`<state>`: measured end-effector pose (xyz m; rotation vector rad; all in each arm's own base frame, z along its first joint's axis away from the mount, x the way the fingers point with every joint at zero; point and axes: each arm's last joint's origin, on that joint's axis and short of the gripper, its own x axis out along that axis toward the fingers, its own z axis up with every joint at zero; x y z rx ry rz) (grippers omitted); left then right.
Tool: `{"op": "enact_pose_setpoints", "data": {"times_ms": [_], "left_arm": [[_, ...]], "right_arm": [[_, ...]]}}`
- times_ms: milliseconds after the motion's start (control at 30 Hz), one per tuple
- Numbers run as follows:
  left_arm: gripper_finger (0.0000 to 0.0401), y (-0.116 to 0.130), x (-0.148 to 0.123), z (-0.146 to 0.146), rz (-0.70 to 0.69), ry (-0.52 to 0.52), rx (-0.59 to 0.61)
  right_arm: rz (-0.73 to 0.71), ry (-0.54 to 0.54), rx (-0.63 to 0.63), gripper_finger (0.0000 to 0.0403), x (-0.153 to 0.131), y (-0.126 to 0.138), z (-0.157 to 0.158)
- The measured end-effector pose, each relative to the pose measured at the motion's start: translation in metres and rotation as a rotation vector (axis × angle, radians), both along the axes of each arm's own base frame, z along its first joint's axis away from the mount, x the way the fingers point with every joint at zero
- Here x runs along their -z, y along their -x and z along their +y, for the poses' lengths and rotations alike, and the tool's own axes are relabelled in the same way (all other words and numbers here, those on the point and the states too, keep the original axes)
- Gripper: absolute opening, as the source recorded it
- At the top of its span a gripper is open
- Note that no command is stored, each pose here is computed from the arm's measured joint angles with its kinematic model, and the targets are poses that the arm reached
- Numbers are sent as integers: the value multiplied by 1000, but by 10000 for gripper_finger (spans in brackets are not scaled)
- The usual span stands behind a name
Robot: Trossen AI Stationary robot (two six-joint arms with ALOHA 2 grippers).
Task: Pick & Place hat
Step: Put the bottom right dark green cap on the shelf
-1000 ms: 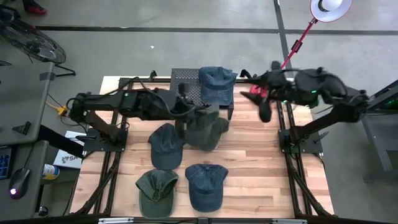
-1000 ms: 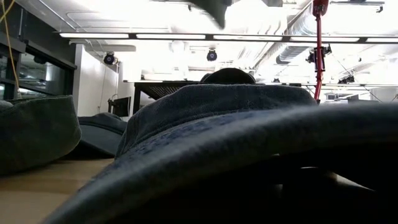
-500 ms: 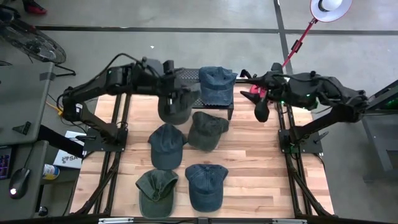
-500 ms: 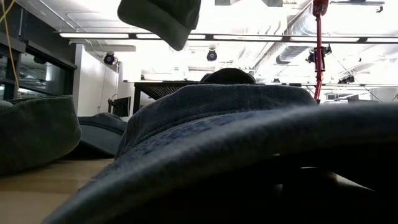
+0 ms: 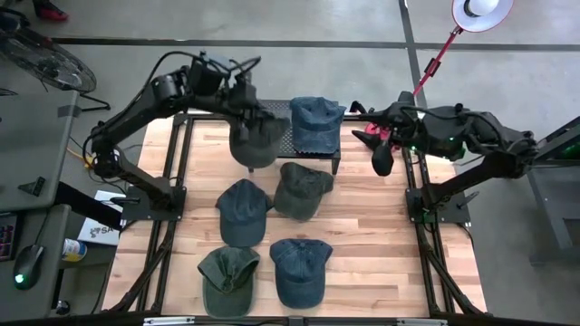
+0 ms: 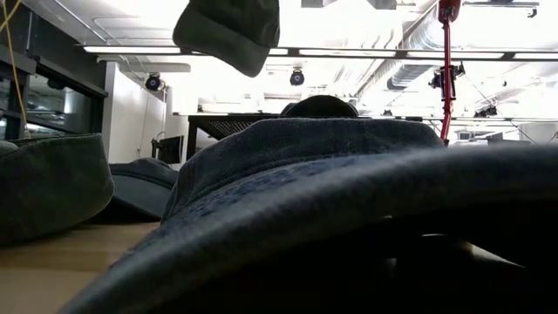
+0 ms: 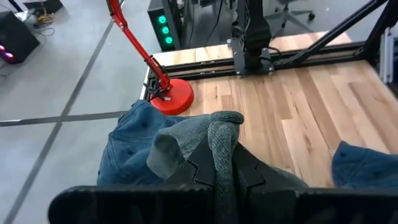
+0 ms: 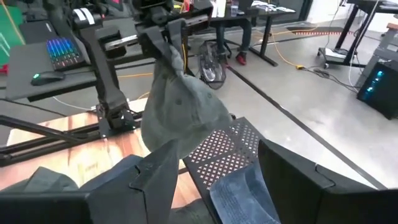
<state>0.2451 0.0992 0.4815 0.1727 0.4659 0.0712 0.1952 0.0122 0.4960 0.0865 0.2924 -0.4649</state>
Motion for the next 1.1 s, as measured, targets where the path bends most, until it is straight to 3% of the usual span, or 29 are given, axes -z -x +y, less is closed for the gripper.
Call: {"op": "enact_pose_setpoints", "data": {"times_ms": [300, 567, 900, 1100], "left_arm": [[3, -6, 34, 39, -36, 75, 26], [3, 5, 47, 72, -85, 111, 12], [3, 14, 66, 89, -107, 188, 85], [3, 10, 83, 95, -121, 180, 98]], "right_arm": [[9, -4, 28, 213, 3, -6, 0], [1, -30, 61, 213, 4, -6, 0], [10, -36, 110, 213, 6, -5, -1], [0, -43, 139, 213, 6, -4, -2]]}}
